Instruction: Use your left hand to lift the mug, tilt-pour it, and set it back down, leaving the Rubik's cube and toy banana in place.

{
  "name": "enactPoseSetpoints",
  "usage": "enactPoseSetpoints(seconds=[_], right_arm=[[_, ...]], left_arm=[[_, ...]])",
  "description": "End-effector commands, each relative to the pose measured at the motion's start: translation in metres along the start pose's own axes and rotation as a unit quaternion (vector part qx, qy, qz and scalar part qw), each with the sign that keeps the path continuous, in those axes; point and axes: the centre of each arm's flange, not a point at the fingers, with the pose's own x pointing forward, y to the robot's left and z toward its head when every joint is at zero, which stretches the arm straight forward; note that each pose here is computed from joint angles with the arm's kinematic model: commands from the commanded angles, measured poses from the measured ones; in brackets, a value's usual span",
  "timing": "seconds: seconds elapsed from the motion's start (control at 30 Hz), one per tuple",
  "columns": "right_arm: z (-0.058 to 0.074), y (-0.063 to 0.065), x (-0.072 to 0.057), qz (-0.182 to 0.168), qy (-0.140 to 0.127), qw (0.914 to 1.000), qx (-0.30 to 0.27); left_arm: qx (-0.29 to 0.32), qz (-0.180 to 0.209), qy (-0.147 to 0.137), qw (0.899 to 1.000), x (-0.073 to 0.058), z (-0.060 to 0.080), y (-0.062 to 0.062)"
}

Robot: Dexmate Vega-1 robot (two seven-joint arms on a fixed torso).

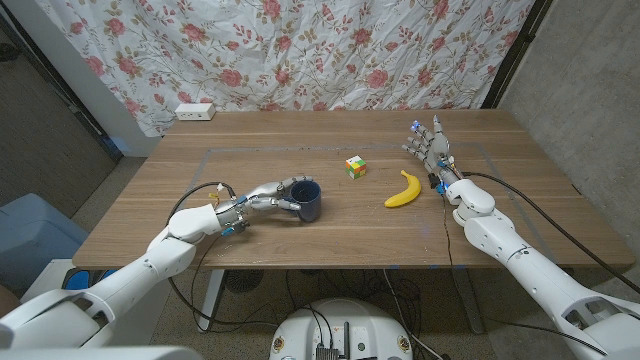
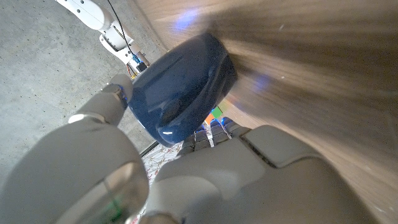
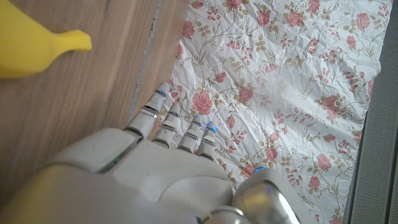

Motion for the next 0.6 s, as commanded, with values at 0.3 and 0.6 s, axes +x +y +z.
enactPoseSetpoints(seconds=[0.3, 0.6], right_arm=[[0.0002, -0.0001, 0.0, 0.0, 0.0, 1.0, 0.0], [0.0002, 0.0, 0.0, 0.0, 0.0, 1.0, 0.0]], left_arm=[[-0.012, 0.015, -0.003, 1.0, 0.0044, -0.005, -0.0037], [-0.023, 0.022, -0.004, 0.999, 0.0083, -0.0069, -0.0057]])
